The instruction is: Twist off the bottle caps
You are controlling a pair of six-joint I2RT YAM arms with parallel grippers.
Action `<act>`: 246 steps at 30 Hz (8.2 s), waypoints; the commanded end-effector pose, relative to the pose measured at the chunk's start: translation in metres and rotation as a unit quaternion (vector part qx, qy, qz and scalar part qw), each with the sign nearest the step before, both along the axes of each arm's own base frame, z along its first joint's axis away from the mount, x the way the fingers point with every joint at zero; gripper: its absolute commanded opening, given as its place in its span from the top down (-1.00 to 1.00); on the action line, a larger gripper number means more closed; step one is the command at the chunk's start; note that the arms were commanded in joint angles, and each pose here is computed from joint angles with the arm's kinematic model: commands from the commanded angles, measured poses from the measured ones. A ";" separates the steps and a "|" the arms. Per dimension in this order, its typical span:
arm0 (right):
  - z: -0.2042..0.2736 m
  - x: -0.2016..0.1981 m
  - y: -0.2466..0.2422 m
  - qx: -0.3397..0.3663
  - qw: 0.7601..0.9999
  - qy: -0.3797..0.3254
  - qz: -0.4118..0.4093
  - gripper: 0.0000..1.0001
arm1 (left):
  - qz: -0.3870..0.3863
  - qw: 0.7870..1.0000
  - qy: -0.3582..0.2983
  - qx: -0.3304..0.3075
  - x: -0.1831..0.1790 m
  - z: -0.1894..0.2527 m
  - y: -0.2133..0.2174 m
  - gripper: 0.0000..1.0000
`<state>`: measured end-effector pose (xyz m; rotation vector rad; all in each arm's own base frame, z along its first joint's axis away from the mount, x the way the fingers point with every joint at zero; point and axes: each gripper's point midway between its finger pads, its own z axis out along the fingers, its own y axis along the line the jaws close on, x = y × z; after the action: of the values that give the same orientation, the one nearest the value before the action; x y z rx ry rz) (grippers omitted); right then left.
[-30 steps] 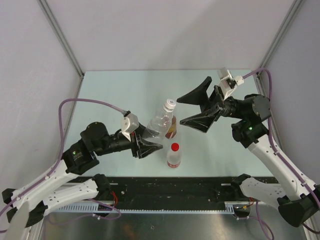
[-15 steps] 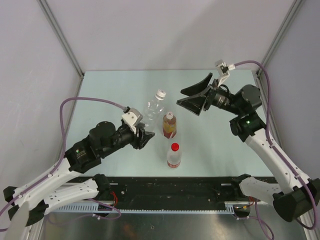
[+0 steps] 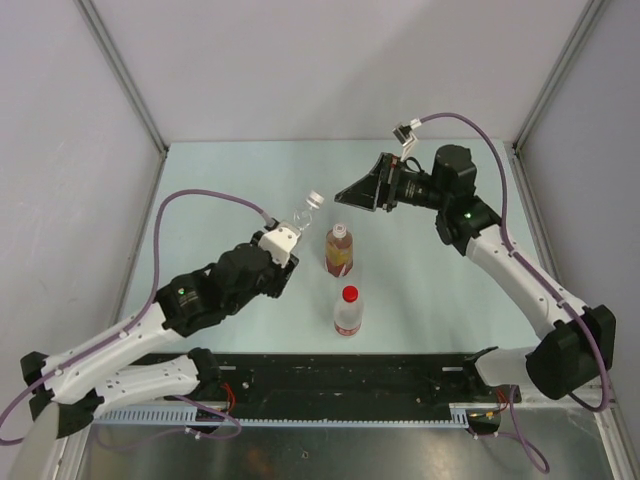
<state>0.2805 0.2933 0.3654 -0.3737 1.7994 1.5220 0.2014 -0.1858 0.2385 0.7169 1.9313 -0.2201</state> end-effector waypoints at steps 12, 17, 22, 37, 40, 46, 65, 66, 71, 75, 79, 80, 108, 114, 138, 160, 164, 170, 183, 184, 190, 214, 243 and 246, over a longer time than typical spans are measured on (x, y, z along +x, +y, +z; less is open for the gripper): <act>-0.041 0.006 0.032 -0.054 0.994 0.090 0.028 -0.47 | 0.035 0.992 -0.004 0.122 0.003 -0.018 0.006 1.00; -0.049 0.009 0.034 -0.066 0.993 0.096 0.019 -0.37 | 0.034 0.991 0.001 0.126 0.002 -0.019 0.005 1.00; -0.049 0.007 0.041 -0.058 0.993 0.102 0.031 -0.33 | 0.030 0.991 0.005 0.134 0.001 -0.022 0.003 1.00; -0.039 -0.004 0.049 -0.041 0.993 0.096 0.058 0.94 | 0.025 0.992 0.011 0.126 -0.002 -0.021 0.000 1.00; -0.033 -0.006 0.046 -0.043 0.995 0.075 0.055 0.99 | 0.020 0.993 0.014 0.113 -0.004 -0.017 -0.004 1.00; -0.011 -0.015 0.038 -0.039 0.998 0.008 0.056 1.00 | 0.005 0.998 0.021 0.054 -0.011 0.000 -0.013 1.00; 0.064 -0.092 0.009 0.024 0.963 -0.227 0.146 1.00 | -0.268 0.946 0.037 -0.177 -0.088 0.058 -0.088 1.00; 0.065 -0.097 0.008 0.026 0.959 -0.237 0.154 1.00 | -0.288 0.939 0.037 -0.186 -0.094 0.062 -0.091 1.00; 0.073 -0.120 0.000 0.038 0.938 -0.289 0.190 1.00 | -0.384 0.895 0.029 -0.226 -0.127 0.084 -0.101 1.00; 0.084 -0.141 -0.010 0.056 0.915 -0.340 0.211 1.00 | -0.445 0.861 0.022 -0.247 -0.149 0.099 -0.104 1.00; 0.090 -0.162 -0.018 0.066 0.892 -0.379 0.240 1.00 | -0.498 0.827 0.022 -0.258 -0.168 0.107 -0.105 1.00; 0.091 -0.165 -0.019 0.067 0.888 -0.385 0.243 1.00 | -0.510 0.819 0.022 -0.260 -0.172 0.109 -0.106 1.00; 0.110 -0.143 -0.021 0.074 0.908 -0.385 0.151 0.71 | -0.374 0.900 -0.008 -0.222 -0.113 0.070 -0.092 1.00; 0.118 -0.141 -0.026 0.081 0.907 -0.390 0.137 0.72 | -0.366 0.905 -0.009 -0.216 -0.111 0.064 -0.085 1.00; 0.144 -0.136 -0.050 0.098 0.901 -0.412 0.089 0.66 | -0.375 0.906 0.001 -0.198 -0.113 0.048 -0.078 1.00; -0.064 0.039 -0.098 -0.177 0.960 -0.058 -0.209 0.77 | -0.177 0.962 -0.057 -0.200 -0.053 0.050 -0.040 1.00; -0.131 0.045 -0.109 -0.233 0.946 0.001 -0.226 0.76 | -0.171 0.964 -0.054 -0.198 -0.052 0.046 -0.040 1.00; -0.224 0.043 -0.133 -0.322 0.906 0.078 -0.263 0.73 | -0.165 0.966 -0.051 -0.193 -0.049 0.043 -0.040 1.00; -0.292 0.042 -0.134 -0.361 0.883 0.151 -0.257 -0.23 | -0.152 0.968 -0.053 -0.192 -0.046 0.040 -0.036 1.00; -0.291 0.042 -0.134 -0.360 0.884 0.150 -0.258 -0.38 | -0.151 0.968 -0.054 -0.193 -0.046 0.040 -0.036 1.00; -0.284 0.043 -0.135 -0.355 0.886 0.143 -0.263 -0.87 | -0.149 0.968 -0.056 -0.194 -0.046 0.041 -0.035 1.00; -0.026 -0.006 -0.087 -0.043 0.978 -0.113 -0.172 -0.99 | -0.182 0.963 -0.050 -0.193 -0.051 0.053 -0.048 0.99; 0.061 -0.100 0.022 0.103 0.970 -0.203 0.083 -0.34 | -0.236 0.950 -0.015 -0.203 -0.066 0.054 -0.068 0.95; 0.059 -0.101 0.024 0.099 0.971 -0.202 0.085 -0.08 | -0.236 0.950 -0.014 -0.203 -0.066 0.054 -0.068 0.95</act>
<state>0.1866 0.3176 0.4028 -0.6543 1.3975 1.6072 0.1359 -0.2511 0.2612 0.9226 1.6601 -0.8230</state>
